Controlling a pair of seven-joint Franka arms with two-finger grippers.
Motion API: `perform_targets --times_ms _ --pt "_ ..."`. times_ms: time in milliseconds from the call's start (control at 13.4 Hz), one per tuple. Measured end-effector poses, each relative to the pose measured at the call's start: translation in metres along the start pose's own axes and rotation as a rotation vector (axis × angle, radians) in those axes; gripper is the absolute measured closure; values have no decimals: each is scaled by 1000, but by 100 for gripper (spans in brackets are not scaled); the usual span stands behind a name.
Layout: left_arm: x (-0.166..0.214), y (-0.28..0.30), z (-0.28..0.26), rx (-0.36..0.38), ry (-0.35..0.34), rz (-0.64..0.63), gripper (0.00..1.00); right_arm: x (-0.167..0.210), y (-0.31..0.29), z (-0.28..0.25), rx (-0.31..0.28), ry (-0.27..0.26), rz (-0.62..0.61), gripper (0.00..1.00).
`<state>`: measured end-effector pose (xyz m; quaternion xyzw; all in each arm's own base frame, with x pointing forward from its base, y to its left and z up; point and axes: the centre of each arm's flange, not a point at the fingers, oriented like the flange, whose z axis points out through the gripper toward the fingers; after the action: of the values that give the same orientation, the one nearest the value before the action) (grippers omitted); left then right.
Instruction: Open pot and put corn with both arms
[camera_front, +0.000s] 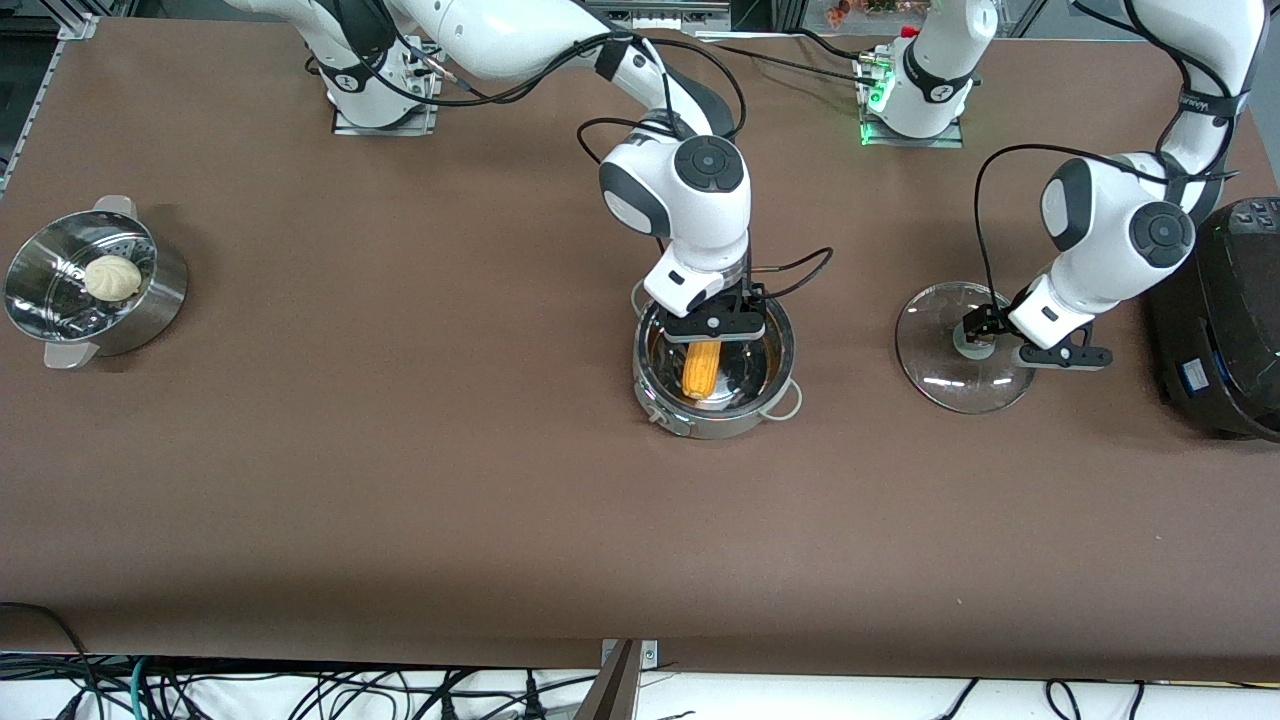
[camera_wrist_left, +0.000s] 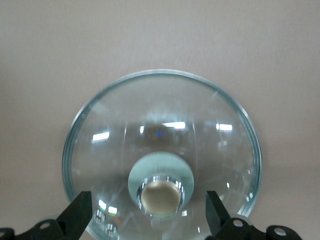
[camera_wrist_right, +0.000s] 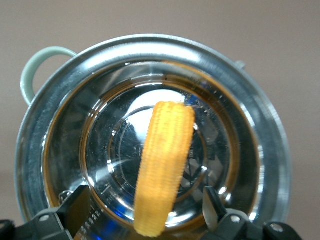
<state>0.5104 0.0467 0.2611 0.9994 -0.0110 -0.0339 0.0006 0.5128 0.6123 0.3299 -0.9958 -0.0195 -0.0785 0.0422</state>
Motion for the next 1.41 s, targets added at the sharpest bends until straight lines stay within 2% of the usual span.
perform_targets --times_ms 74,298,521,670,967,1191,1414 --pt "-1 -1 -12 1 3 -3 0 8 7 -13 -9 -2 -13 0" --pt "-2 -2 -71 11 82 -5 0 42 46 -62 -44 -16 -75 0" --pt "-2 -3 -160 15 94 -7 0 72 93 -106 -79 -47 -147 0" --pt "0 -4 -214 17 95 -9 0 95 132 -131 -72 -68 -120 0" --pt "0 -6 -279 14 70 -12 0 142 239 -179 -46 -143 -76 0" --pt "-6 -5 -322 13 54 -13 0 151 309 -212 -83 -225 -2 0" --pt "-9 -5 -347 13 60 -15 0 163 375 -228 -99 -262 50 0"
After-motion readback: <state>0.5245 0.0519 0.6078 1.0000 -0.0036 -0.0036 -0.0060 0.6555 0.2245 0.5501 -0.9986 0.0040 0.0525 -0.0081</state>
